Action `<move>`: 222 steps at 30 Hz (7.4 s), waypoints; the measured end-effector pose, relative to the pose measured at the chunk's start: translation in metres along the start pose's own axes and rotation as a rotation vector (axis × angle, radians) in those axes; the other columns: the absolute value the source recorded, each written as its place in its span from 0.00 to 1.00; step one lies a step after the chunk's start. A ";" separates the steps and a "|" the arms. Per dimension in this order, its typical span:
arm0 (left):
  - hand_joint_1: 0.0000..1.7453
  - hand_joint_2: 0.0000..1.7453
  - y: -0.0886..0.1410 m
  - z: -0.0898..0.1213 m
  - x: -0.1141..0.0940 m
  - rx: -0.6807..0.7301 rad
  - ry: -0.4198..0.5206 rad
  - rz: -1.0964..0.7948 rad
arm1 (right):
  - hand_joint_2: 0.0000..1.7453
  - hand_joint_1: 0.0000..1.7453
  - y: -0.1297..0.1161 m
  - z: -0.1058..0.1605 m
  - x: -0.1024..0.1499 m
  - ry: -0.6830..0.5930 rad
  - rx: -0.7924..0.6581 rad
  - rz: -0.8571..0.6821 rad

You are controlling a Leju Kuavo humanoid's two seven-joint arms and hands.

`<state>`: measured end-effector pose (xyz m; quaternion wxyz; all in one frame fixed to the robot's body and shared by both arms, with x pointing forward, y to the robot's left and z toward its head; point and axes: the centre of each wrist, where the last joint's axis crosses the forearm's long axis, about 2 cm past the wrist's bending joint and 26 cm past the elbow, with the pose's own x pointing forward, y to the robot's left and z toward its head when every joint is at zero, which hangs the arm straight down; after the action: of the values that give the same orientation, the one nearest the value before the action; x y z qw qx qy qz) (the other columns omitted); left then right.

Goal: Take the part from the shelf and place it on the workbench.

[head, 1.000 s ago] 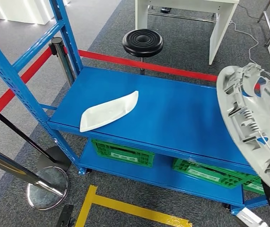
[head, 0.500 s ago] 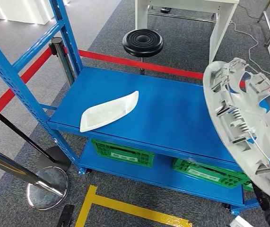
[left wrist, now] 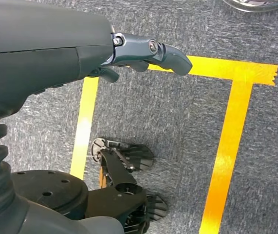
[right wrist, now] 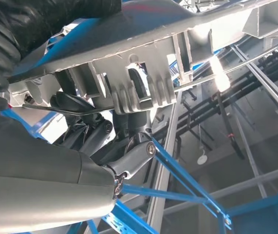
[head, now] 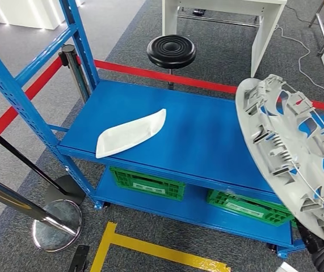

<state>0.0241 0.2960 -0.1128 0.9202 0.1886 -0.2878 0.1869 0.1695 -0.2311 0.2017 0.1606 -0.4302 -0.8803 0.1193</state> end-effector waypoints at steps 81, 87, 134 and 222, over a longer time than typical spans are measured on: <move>0.00 0.00 0.000 -0.002 0.002 0.009 -0.020 0.078 | 1.00 1.00 0.005 0.013 0.002 -0.016 0.067 -0.050; 0.00 0.00 0.000 -0.001 0.001 0.010 -0.019 0.083 | 1.00 1.00 0.005 0.014 0.003 -0.016 0.070 -0.050; 0.00 0.00 0.003 -0.003 0.002 0.014 -0.049 0.088 | 1.00 1.00 0.009 0.018 0.007 0.028 0.069 -0.117; 0.00 0.00 0.002 -0.001 0.000 0.033 -0.028 0.112 | 1.00 1.00 0.013 0.023 0.004 0.011 0.110 -0.100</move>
<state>0.0235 0.2977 -0.1130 0.9010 0.1898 -0.3076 0.2399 0.1679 -0.2219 0.1770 0.1943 -0.3768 -0.8920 0.1568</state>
